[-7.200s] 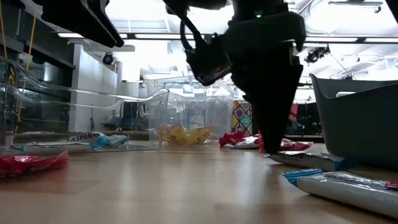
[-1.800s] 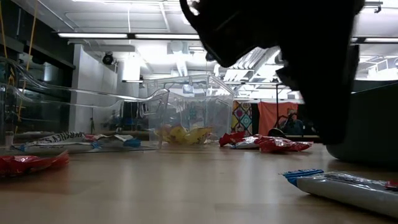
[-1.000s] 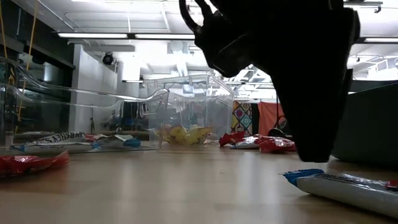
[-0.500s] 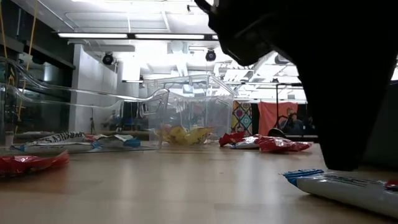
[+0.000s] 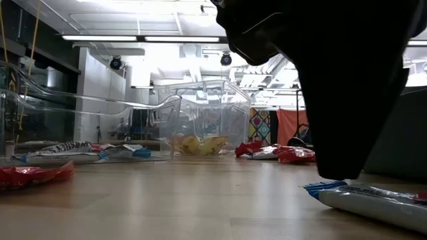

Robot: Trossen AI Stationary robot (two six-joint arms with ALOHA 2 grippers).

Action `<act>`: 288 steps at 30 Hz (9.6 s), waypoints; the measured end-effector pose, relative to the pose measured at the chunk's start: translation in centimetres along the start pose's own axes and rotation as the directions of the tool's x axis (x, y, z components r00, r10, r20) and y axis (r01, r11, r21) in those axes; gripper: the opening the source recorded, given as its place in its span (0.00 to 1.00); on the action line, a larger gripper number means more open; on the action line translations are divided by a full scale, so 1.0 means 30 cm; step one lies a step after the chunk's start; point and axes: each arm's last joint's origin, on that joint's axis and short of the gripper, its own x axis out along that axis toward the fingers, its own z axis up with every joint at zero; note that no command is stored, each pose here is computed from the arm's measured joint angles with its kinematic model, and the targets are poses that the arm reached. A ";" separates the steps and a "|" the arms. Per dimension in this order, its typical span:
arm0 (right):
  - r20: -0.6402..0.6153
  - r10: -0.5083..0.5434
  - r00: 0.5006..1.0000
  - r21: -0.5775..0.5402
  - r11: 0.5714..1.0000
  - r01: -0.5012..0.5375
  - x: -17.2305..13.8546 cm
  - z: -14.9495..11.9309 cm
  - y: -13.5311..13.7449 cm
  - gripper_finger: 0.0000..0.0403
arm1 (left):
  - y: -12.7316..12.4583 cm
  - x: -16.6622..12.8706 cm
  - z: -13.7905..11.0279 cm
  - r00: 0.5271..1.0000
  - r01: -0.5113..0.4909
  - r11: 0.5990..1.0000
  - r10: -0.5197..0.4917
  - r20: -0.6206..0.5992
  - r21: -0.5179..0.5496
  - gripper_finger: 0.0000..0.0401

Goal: Sort candy
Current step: Put the white chocolate into the transparent bin

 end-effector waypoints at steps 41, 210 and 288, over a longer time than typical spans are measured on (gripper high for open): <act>0.432 -0.076 0.898 -0.259 0.944 0.204 -0.194 0.121 0.091 0.05 | -0.006 -0.012 -0.007 1.000 0.028 0.999 -0.028 -0.012 0.044 0.38; 0.416 -0.146 0.897 -0.280 0.919 0.279 -0.032 0.420 -0.808 0.03 | -0.016 -0.097 -0.017 0.991 -0.031 0.999 0.034 0.132 -0.023 0.38; 0.582 -0.202 0.788 -0.354 0.809 0.469 -0.179 0.186 -0.586 0.60 | -0.053 -0.076 -0.028 0.992 -0.025 0.998 0.032 0.123 -0.063 0.38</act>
